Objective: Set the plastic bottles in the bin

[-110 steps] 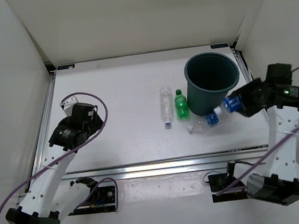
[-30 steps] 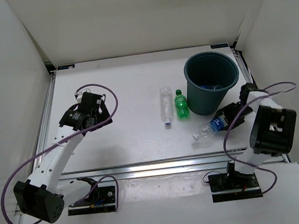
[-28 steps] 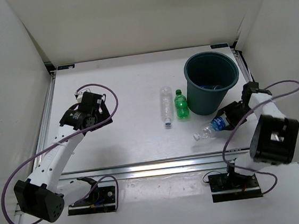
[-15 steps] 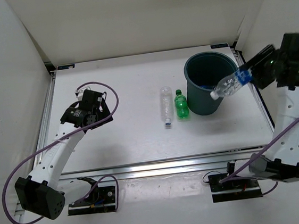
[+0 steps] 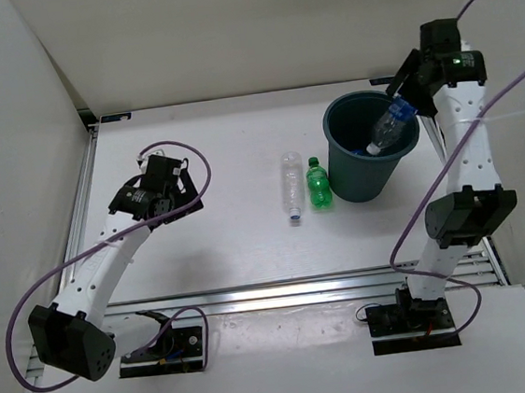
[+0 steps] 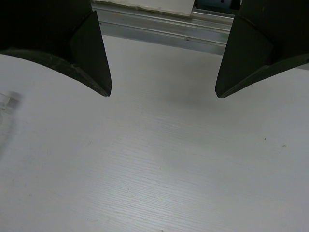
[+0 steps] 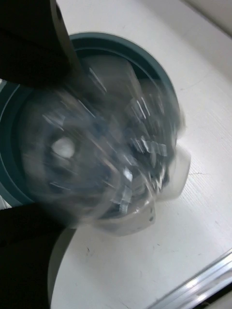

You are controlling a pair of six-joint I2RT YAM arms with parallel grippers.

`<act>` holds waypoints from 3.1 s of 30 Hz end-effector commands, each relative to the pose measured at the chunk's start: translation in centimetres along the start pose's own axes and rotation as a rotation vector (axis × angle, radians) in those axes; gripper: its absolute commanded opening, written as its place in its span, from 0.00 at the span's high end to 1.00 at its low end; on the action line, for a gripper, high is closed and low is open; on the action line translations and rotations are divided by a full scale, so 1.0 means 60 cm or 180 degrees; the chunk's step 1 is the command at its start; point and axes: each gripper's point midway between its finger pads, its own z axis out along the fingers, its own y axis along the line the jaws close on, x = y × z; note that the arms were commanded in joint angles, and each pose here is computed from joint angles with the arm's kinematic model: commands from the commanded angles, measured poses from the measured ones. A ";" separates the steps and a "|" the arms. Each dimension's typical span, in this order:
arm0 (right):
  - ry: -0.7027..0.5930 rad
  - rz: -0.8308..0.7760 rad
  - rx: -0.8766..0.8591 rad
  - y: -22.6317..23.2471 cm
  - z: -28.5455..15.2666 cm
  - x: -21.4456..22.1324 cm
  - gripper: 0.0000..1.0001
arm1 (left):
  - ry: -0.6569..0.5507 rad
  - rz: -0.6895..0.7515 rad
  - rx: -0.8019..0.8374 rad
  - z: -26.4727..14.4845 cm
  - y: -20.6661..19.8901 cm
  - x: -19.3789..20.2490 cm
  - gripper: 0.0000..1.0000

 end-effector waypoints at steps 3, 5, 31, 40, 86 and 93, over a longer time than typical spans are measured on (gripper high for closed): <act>-0.0627 -0.0454 -0.0285 0.054 -0.082 -0.045 0.00 | -0.0003 -0.0100 0.0252 -0.009 -0.034 -0.015 0.00; -0.0800 -0.0476 -0.0443 0.068 -0.123 -0.058 0.00 | -0.0029 -0.0109 0.0271 -0.009 -0.037 -0.018 0.00; -0.0064 -0.0430 -0.0840 0.012 -0.215 0.080 0.00 | 0.1036 -0.0276 0.1435 0.239 -0.418 -0.061 0.00; 0.0035 -0.0480 -0.0822 -0.002 -0.209 0.100 0.00 | 0.1113 -0.0112 0.1854 0.254 -0.515 -0.016 0.00; 0.0079 0.0084 -0.0818 -0.058 -0.239 0.126 0.00 | -0.1240 -0.0214 0.3932 -0.211 -0.689 -0.359 0.62; -0.0168 0.0096 -0.0837 -0.080 -0.283 0.121 0.00 | -0.1417 0.0037 0.4340 -0.267 -0.786 -0.274 0.56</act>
